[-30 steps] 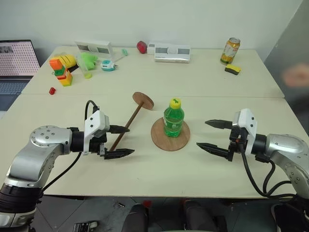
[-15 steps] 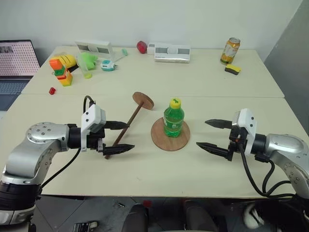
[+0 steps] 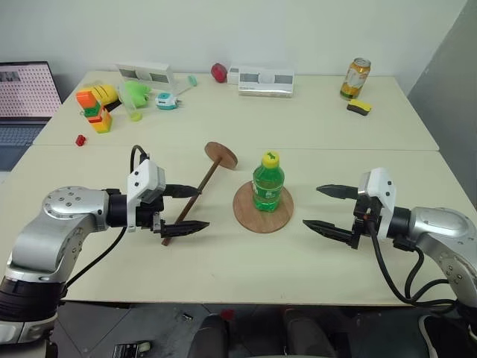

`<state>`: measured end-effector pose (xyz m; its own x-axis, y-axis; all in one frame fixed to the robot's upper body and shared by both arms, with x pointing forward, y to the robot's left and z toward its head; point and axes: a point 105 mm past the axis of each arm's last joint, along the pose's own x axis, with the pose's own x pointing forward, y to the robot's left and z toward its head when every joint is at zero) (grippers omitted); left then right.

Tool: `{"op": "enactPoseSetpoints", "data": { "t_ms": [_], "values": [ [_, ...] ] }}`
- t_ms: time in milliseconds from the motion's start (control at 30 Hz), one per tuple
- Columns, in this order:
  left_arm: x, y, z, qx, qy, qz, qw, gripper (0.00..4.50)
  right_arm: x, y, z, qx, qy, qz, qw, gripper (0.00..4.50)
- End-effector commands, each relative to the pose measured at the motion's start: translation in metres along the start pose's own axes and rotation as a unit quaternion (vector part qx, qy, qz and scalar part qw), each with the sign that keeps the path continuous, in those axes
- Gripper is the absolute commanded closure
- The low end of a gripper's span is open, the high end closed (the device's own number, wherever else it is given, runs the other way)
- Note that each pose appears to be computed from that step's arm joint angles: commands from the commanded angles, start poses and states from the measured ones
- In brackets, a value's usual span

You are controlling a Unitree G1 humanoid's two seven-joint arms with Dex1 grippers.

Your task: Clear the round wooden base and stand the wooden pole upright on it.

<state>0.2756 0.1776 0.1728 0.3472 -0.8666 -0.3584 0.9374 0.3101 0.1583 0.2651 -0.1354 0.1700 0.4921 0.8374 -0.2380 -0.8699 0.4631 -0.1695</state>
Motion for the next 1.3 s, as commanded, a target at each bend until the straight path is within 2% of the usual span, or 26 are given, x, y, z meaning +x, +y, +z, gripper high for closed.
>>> {"op": "enactPoseSetpoints", "data": {
  "t_ms": [33, 200, 367, 900, 1100, 1233, 1300],
  "values": [
    [-0.001, 0.0, 0.009, 0.017, -0.011, -0.002, 1.0, 0.38, 0.011, 0.006, 0.012, -0.014, -0.025, 0.006, 1.0, 0.0],
    [0.002, -0.001, 0.008, 0.019, -0.009, -0.002, 1.0, 0.38, 0.045, -0.012, 0.006, 0.006, -0.032, -0.049, 0.998, 0.0],
    [0.0, 0.0, 0.008, 0.022, -0.006, -0.002, 1.0, 0.38, 0.067, -0.02, 0.001, 0.021, -0.037, -0.068, 0.997, 0.0],
    [-0.001, 0.003, 0.011, 0.031, -0.003, 0.003, 1.0, 0.38, 0.113, -0.018, 0.013, 0.071, -0.088, -0.045, 0.993, 0.0],
    [-0.004, 0.004, 0.011, 0.03, 0.0, 0.013, 0.999, 0.36, 0.11, -0.016, 0.018, 0.069, -0.104, -0.04, 0.991, 1.05],
    [-0.005, 0.005, 0.011, 0.026, -0.004, 0.022, 0.999, 0.36, 0.1, -0.025, 0.03, 0.061, -0.127, -0.062, 0.988, 1.11],
    [-0.004, 0.005, 0.01, 0.024, -0.006, 0.022, 0.999, 0.36, 0.093, -0.042, 0.039, 0.059, -0.14, -0.099, 0.983, 1.11]
  ]
}}
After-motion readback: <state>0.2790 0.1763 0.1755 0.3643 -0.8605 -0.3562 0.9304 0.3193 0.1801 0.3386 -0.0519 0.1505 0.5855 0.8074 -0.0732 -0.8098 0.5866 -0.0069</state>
